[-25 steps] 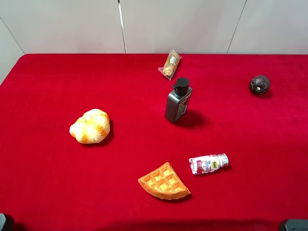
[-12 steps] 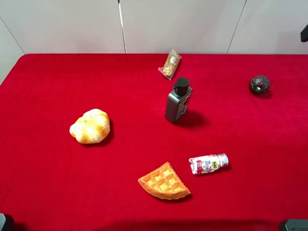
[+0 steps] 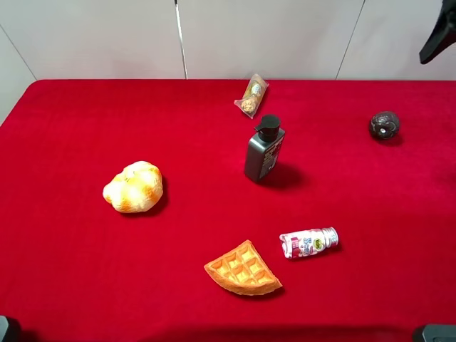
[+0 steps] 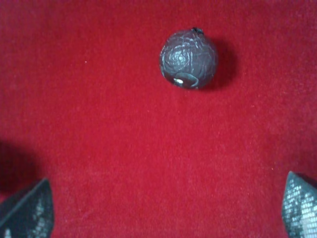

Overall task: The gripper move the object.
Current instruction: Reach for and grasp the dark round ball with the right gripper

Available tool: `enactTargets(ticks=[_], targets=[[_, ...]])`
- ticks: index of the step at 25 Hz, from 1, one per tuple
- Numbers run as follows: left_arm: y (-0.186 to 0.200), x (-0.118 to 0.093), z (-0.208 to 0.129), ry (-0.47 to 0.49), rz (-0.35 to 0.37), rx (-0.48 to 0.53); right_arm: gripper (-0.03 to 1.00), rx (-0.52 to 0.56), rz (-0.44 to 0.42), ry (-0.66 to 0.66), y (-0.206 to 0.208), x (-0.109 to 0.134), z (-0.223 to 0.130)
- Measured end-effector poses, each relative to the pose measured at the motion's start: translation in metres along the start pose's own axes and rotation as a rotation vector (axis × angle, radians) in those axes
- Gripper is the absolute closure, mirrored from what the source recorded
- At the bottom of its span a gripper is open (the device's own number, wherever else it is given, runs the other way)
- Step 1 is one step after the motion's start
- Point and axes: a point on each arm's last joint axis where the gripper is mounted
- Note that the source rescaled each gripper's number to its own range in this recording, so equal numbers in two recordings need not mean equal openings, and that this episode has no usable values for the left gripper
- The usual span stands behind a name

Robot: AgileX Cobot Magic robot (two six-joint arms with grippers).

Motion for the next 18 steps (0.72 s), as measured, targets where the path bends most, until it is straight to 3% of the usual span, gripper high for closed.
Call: enactTargets(ticks=[18], targets=[[0.0, 0.0, 0.0, 0.0, 0.0, 0.0, -0.03, 0.159, 0.015, -0.047, -0.087, -0.016, 0.042]])
Point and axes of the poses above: a point on each arm's last joint axis where the gripper is mounted, y pointing back along that axis away from the gripper, x along the wrist's bending axis when the last joint is at zero, z = x × y, and after that the axes turned 4 degrees about y, right-handed
